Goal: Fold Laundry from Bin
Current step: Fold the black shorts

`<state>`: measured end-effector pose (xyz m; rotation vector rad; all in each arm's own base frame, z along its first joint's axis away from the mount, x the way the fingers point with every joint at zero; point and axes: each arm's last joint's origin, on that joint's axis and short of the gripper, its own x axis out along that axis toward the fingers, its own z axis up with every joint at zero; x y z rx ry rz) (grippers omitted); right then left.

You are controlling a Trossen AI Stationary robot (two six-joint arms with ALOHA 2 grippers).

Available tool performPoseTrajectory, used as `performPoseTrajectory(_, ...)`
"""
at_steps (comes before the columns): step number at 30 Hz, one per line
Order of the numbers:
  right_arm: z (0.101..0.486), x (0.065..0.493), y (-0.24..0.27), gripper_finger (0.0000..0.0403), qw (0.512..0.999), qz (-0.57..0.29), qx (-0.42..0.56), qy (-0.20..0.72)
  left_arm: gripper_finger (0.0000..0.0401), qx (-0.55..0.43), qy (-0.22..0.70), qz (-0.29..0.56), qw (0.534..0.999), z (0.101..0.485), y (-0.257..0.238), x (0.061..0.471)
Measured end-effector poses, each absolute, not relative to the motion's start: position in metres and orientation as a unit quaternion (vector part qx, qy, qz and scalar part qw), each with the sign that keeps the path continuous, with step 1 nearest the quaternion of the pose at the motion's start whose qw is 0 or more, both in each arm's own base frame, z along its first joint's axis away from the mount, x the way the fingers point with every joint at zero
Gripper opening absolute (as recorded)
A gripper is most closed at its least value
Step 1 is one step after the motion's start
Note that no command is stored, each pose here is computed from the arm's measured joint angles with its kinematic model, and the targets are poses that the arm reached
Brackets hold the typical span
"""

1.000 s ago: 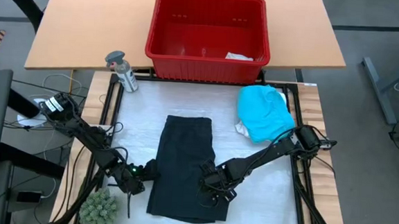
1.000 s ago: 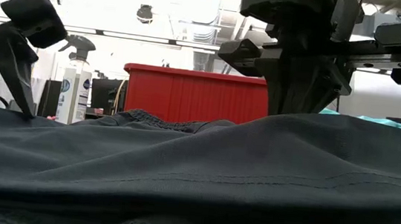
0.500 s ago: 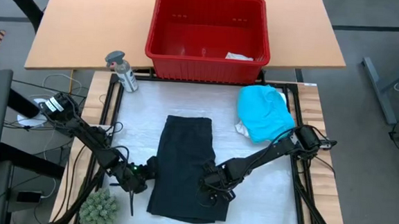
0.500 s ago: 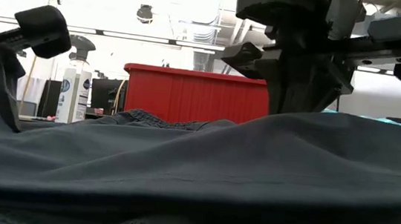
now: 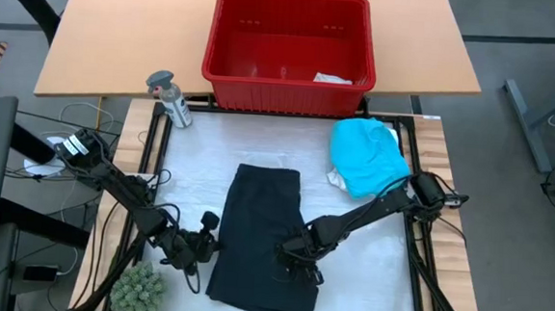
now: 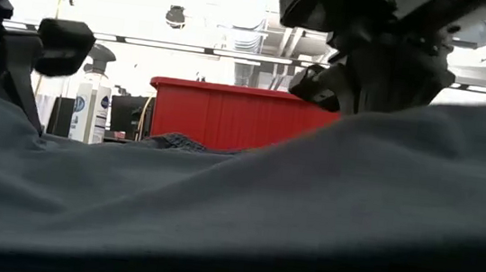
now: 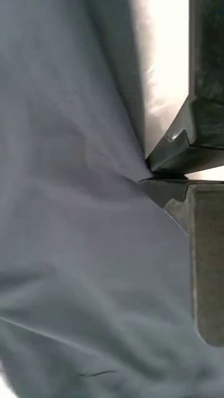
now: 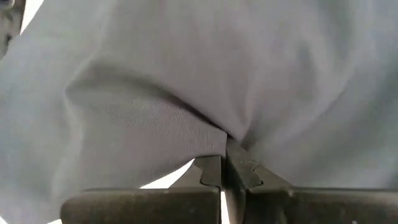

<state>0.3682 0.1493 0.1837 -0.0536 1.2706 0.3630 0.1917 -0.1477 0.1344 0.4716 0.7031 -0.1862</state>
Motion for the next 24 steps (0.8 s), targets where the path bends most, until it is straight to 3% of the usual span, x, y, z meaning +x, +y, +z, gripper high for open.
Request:
performPoseTrajectory(5, 0.184, 0.374, 0.135, 0.0021, 0.780, 0.159, 0.053, 0.603, 0.0000, 0.130, 0.356, -0.047, 0.924, 0.133, -0.144, 0.193)
performPoseTrajectory(11, 0.195, 0.375, 0.123, 0.0021, 0.762, 0.204, 0.124, 0.601, 0.0000, 0.026, 0.352, -0.036, 0.935, 0.143, -0.141, 0.194)
performPoseTrajectory(19, 0.226, 0.373, 0.100, 0.0021, 0.786, 0.211, 0.149, 0.561, 0.0000, -0.059, 0.319, -0.015, 0.946, 0.164, -0.126, 0.196)
performPoseTrajectory(24, 0.218, 0.382, 0.074, 0.0021, 0.793, 0.211, 0.199, 0.535, 0.0000, -0.153, 0.318, -0.002, 0.936, 0.156, -0.106, 0.199)
